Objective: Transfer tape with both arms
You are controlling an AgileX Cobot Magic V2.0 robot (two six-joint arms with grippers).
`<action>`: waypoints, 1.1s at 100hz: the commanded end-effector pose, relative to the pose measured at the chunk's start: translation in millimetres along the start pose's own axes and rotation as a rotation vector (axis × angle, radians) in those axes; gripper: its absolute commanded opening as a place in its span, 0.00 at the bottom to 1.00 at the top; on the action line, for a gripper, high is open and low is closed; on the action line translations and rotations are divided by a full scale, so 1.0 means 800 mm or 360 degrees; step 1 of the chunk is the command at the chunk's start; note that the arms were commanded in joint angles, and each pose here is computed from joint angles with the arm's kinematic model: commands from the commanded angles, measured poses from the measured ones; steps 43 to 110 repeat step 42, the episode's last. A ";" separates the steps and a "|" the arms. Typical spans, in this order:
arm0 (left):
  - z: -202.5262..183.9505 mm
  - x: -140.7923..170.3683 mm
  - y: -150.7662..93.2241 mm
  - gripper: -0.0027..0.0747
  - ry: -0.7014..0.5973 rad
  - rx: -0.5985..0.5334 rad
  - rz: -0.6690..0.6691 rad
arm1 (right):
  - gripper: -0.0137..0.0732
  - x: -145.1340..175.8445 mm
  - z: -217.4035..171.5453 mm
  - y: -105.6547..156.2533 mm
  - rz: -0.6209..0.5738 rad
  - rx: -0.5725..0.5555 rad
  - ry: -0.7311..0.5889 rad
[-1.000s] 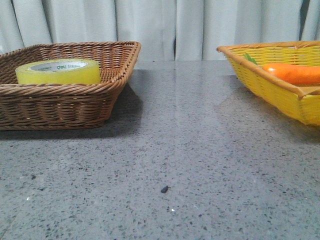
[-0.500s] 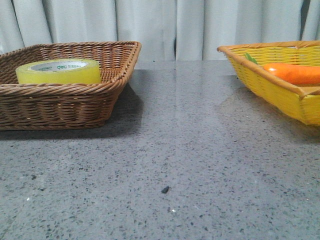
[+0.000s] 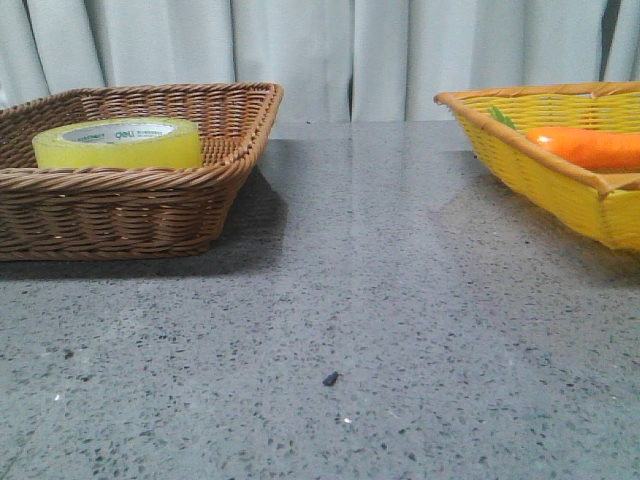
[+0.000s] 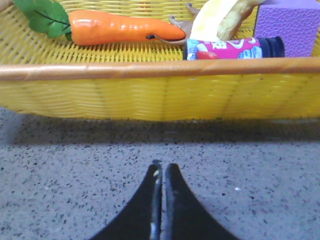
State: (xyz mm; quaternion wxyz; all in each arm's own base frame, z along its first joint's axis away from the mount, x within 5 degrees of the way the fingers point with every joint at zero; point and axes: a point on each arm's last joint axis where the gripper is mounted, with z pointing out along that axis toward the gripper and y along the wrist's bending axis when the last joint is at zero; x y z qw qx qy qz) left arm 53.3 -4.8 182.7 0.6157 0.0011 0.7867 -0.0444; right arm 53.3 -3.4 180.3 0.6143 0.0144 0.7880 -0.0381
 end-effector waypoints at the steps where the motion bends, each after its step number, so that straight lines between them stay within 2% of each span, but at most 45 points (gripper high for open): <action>1: -0.001 -0.003 0.000 0.01 -0.0110 0.0005 -0.0027 | 0.07 0.006 0.001 0.000 0.0002 0.0014 -0.0018; 110: -0.001 -0.003 0.000 0.01 -0.0110 0.0005 -0.0027 | 0.07 0.006 0.001 0.000 0.0002 0.0014 -0.0021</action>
